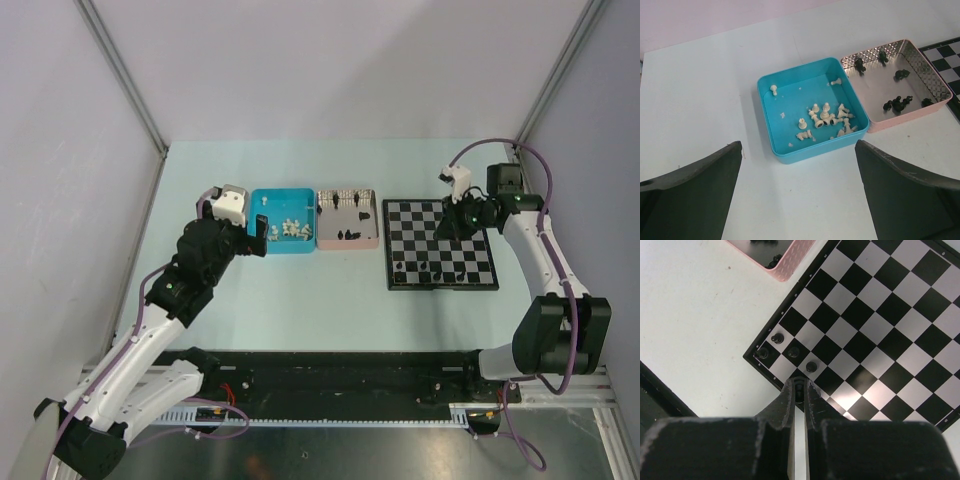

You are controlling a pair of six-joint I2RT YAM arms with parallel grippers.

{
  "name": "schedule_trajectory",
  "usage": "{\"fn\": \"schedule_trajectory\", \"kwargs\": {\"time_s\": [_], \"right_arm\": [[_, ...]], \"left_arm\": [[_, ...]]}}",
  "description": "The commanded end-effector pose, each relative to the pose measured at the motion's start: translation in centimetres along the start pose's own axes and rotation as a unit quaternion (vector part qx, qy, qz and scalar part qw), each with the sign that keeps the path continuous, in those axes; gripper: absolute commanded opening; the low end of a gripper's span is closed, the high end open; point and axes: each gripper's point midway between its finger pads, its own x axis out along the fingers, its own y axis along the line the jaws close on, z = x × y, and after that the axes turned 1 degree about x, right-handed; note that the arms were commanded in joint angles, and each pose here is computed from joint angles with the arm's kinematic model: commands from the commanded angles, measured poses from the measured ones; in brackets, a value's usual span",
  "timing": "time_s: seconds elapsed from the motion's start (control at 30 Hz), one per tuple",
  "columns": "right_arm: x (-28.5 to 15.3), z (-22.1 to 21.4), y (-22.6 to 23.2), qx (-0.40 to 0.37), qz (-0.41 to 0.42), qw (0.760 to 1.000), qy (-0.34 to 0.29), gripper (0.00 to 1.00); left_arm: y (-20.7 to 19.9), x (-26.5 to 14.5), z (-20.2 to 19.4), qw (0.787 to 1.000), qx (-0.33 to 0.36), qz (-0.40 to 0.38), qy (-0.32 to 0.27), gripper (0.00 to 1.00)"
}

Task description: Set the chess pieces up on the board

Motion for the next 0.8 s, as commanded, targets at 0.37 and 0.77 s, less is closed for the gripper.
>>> {"fn": "schedule_trajectory", "kwargs": {"time_s": [0.37,0.77], "right_arm": [[0.3,-0.6,-0.9,0.001,-0.020,1.000,0.002,0.05],[3.6,-2.2,-1.2,-0.017,-0.037,0.998,0.054,0.06]], "left_arm": [[0.0,0.0,0.9,1.000,0.013,-0.006,-0.018,1.00],[0.0,0.0,0.7,1.000,0.014,-0.006,-0.016,1.00]]}}
